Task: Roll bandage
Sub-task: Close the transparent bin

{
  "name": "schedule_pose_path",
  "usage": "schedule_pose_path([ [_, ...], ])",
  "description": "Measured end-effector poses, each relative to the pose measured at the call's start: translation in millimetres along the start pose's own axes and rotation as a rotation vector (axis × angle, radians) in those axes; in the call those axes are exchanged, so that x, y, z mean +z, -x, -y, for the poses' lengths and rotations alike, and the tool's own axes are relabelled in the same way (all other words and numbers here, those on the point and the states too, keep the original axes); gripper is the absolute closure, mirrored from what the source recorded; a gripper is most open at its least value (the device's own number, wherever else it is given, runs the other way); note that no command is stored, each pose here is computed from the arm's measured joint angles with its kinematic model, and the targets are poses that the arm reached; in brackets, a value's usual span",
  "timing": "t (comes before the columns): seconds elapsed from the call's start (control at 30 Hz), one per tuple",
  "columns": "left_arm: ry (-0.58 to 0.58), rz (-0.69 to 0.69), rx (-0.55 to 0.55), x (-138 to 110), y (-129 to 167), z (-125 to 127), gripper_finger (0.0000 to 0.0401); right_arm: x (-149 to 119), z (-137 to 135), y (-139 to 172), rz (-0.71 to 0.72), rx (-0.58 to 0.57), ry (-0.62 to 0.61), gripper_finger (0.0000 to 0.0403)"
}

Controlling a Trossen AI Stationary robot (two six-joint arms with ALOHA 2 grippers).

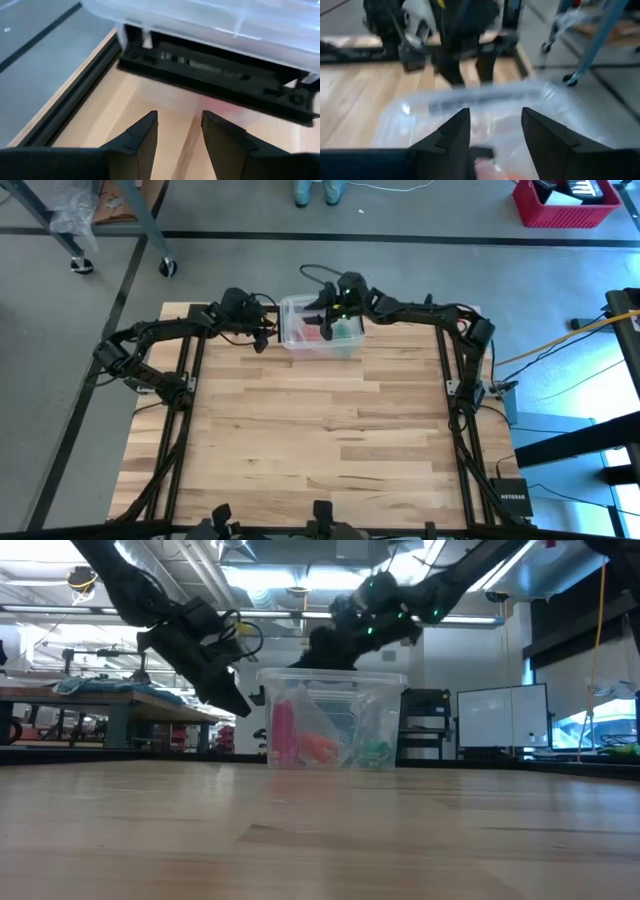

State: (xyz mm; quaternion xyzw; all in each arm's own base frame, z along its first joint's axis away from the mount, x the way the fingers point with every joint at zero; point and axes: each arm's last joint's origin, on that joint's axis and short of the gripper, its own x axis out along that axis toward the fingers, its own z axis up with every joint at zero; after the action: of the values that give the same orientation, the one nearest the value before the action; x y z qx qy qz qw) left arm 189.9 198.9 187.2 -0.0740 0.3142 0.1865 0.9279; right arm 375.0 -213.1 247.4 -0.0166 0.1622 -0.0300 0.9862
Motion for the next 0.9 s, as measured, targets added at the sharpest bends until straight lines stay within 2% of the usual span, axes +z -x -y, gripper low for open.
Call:
schedule_pose_path([
  [0.13, 0.011, 0.047, -0.009, -9, -3, 3, 0.0256, -22, 0, -14, -0.067, 0.034, -0.037, 0.0221],
  [0.53, -0.061, 0.109, -0.051, -15, -10, 22, 0.0256, -35, 1, -25, -0.077, 0.058, -0.060, 0.0221],
  [0.7, -0.079, 0.099, 0.051, -10, 5, 23, 0.0256, -41, 2, -29, -0.094, 0.055, -0.074, 0.0221],
  [0.9, -0.085, 0.204, 0.098, 6, 37, 29, 0.0256, -49, 0, -35, -0.112, 0.070, -0.083, 0.0221],
])
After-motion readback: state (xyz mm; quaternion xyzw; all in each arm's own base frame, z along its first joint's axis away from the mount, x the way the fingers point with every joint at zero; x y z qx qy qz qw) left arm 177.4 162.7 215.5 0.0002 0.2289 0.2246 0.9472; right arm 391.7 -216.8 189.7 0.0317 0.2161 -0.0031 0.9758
